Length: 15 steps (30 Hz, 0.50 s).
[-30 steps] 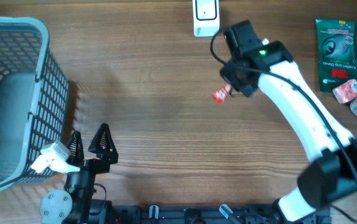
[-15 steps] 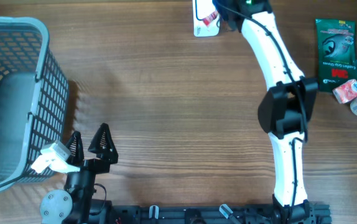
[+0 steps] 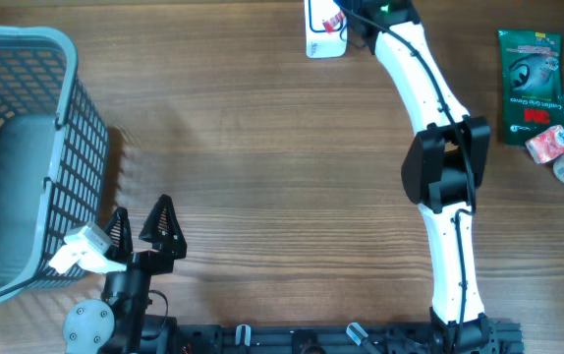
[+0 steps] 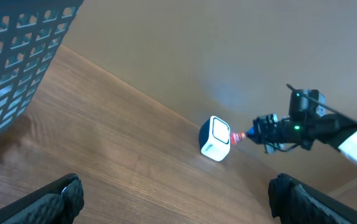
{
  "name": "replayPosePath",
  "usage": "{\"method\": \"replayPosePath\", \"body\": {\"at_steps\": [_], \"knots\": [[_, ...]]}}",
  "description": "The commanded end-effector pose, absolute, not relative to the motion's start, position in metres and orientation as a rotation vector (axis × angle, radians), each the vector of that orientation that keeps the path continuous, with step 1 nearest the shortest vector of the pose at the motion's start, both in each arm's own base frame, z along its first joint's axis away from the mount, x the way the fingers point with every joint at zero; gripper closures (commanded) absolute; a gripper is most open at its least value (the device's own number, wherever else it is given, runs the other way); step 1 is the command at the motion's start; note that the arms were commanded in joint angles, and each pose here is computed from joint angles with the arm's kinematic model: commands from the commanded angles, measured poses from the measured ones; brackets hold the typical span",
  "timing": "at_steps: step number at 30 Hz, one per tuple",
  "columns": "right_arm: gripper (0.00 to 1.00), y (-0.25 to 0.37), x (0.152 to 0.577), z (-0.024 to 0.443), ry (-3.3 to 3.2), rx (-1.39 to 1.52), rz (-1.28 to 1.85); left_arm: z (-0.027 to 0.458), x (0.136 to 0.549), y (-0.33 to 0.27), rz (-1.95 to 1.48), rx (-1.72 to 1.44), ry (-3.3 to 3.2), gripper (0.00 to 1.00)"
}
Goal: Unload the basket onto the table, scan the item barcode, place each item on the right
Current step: 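Carry the wafer to the right table edge and release it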
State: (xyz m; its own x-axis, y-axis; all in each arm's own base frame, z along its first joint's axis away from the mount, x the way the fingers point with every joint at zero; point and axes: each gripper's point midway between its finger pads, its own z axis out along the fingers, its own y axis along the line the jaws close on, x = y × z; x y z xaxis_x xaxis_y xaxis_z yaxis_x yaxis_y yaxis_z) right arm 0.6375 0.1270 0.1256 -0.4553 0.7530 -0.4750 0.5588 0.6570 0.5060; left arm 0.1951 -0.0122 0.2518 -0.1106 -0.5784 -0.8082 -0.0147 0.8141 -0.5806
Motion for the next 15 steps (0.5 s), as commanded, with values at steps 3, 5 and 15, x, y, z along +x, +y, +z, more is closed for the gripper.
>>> {"method": "replayPosePath", "body": {"at_steps": [3, 5, 15], "knots": [[0.95, 0.000, 0.612, 0.137, 2.335, 0.900, 0.013, 0.250, 0.195, -0.015, -0.517, -0.458, 1.633, 0.00], [0.95, -0.052, 0.606, 0.127, 2.437, 0.703, -0.141, 0.250, 0.195, -0.015, -0.517, -0.458, 1.633, 0.00], [0.95, -0.188, 0.551, 0.057, 2.763, 0.077, -0.195, 0.251, 0.195, -0.015, -0.517, -0.458, 1.632, 0.00]]}}
